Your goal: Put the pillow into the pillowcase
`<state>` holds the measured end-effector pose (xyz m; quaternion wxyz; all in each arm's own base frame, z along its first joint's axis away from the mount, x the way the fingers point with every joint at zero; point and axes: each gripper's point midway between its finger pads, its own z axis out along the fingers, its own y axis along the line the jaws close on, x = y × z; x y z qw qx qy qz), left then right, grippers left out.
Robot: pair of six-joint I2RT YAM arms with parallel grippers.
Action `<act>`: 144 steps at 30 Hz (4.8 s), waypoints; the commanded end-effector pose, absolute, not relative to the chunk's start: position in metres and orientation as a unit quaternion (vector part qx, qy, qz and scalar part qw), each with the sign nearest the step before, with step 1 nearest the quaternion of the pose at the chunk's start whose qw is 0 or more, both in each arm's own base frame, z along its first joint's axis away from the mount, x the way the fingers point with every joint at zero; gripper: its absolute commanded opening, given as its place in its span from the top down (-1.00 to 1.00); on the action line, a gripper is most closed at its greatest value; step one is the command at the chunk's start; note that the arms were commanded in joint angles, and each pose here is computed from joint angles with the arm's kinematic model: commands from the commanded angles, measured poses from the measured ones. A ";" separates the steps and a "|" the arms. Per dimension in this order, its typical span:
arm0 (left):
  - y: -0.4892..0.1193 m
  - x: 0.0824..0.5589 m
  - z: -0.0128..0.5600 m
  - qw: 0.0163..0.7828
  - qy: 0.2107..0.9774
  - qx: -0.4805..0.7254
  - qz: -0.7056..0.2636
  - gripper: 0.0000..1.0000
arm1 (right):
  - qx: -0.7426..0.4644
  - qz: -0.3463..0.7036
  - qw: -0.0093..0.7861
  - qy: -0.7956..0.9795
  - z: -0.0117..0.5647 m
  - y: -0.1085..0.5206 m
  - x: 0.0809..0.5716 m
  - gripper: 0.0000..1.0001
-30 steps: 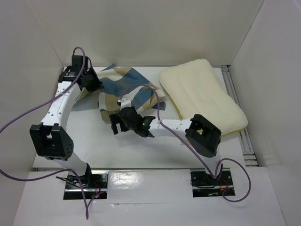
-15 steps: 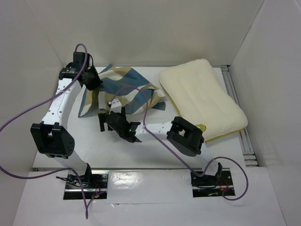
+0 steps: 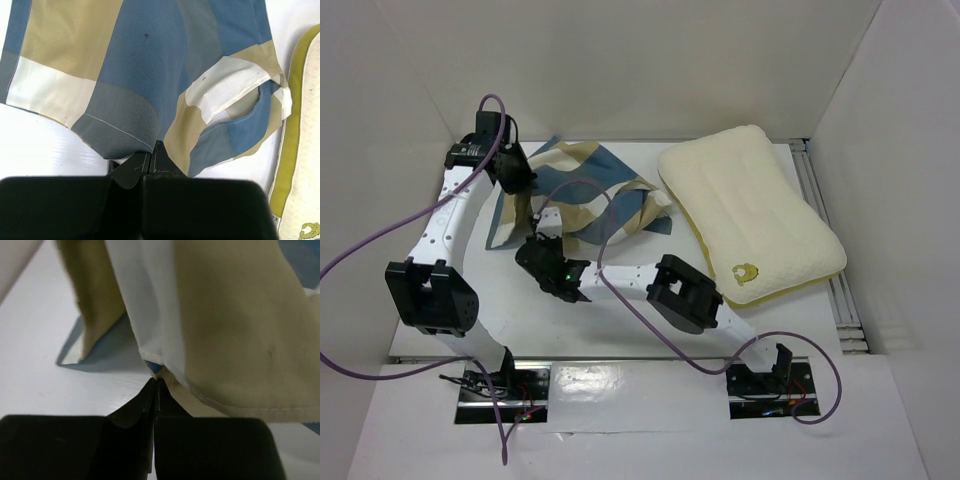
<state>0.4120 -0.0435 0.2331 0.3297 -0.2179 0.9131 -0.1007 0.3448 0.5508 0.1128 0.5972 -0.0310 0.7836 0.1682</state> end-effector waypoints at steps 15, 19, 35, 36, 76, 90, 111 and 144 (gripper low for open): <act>-0.044 0.440 0.275 0.393 0.890 -0.171 -0.157 1.00 | 0.073 0.073 0.640 0.761 0.244 0.311 0.333 1.00; -0.056 0.444 0.313 0.436 0.870 -0.128 -0.192 1.00 | 0.030 0.133 0.692 0.709 0.348 0.275 0.363 1.00; -0.071 0.421 0.340 0.462 0.869 -0.073 -0.162 1.00 | -0.173 0.232 0.557 0.778 0.224 0.477 0.286 -0.89; -0.071 0.421 0.340 0.462 0.869 -0.073 -0.162 1.00 | -0.165 0.220 0.556 0.784 0.217 0.479 0.290 -0.89; -0.051 0.423 0.342 0.472 0.868 -0.101 -0.118 1.00 | -0.019 0.207 0.446 0.870 0.169 0.299 0.396 -0.51; -0.051 0.423 0.338 0.468 0.870 -0.101 -0.118 1.00 | -0.011 0.320 0.416 0.851 0.126 0.308 0.402 -0.84; -0.026 0.422 0.348 0.486 0.862 -0.126 -0.075 1.00 | -0.060 0.247 0.540 0.802 0.260 0.274 0.429 1.00; -0.027 0.437 0.189 0.304 0.927 -0.203 -0.086 -0.72 | -0.087 0.126 0.314 0.937 0.184 0.227 0.376 -0.80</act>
